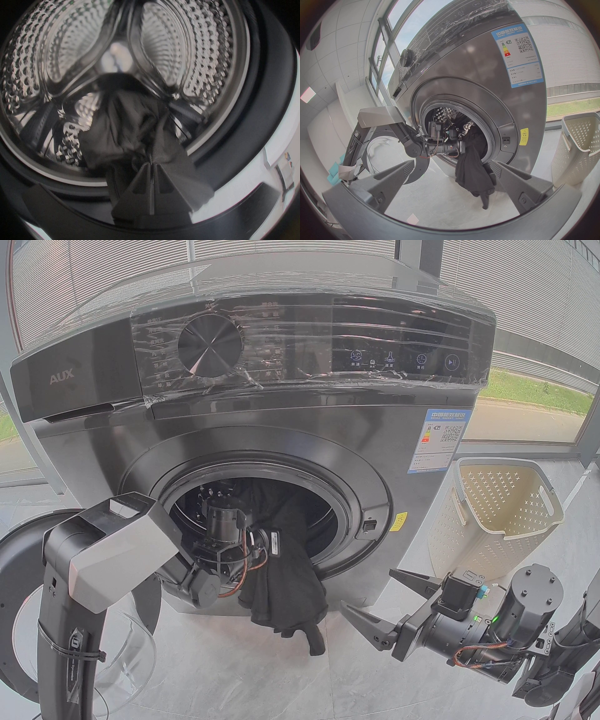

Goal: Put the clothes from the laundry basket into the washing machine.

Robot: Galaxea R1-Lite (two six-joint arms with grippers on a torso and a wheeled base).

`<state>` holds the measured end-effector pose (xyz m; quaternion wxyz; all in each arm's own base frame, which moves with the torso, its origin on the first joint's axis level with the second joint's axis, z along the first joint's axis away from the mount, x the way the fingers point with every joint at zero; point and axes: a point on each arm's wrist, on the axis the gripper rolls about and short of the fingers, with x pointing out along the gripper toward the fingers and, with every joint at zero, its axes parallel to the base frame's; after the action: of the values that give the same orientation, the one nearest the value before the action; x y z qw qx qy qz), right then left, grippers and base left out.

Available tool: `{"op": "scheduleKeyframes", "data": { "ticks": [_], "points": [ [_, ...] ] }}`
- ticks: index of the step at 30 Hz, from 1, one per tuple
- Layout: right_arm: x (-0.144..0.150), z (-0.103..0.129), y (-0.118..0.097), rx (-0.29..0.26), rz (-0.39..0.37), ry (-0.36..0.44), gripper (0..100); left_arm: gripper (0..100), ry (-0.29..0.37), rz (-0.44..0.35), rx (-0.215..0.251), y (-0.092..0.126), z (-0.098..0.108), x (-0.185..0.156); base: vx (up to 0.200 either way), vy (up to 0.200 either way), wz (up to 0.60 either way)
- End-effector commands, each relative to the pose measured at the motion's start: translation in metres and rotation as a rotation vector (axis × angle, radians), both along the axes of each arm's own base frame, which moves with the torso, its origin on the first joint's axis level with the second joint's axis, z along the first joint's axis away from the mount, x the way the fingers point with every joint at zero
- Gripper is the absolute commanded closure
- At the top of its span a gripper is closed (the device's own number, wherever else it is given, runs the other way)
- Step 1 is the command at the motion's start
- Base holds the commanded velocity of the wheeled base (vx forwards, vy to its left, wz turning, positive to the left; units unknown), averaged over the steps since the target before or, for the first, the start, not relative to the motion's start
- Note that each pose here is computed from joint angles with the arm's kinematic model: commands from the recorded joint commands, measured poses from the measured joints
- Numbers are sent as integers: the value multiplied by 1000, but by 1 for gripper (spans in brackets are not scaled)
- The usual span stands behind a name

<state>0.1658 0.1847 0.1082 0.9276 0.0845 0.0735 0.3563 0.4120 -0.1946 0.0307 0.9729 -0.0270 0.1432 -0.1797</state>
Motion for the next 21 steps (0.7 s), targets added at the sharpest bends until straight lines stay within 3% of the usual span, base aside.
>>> {"op": "scheduleKeyframes", "data": {
  "ticks": [1,5,11,12,18,20,21],
  "points": [
    [1,1,0,2,-1,-4,0,100,-152,103,-88,8,36,27,0,0,0],
    [2,0,-1,2,-6,-2,0,100,-245,145,-129,15,61,44,0,0,0],
    [2,1,-2,2,-7,-2,0,100,-257,148,-136,12,58,47,0,0,0],
    [2,1,-2,2,-7,-2,0,0,-257,148,-136,12,58,47,0,0,0],
    [2,1,-2,3,-9,-5,0,0,-188,137,-139,8,47,36,0,0,0],
    [2,2,-1,4,-5,-6,0,0,-130,114,-110,8,42,23,0,0,0],
    [1,2,-1,6,-2,-7,0,0,-70,98,-77,8,35,11,0,0,0]
  ]
}}
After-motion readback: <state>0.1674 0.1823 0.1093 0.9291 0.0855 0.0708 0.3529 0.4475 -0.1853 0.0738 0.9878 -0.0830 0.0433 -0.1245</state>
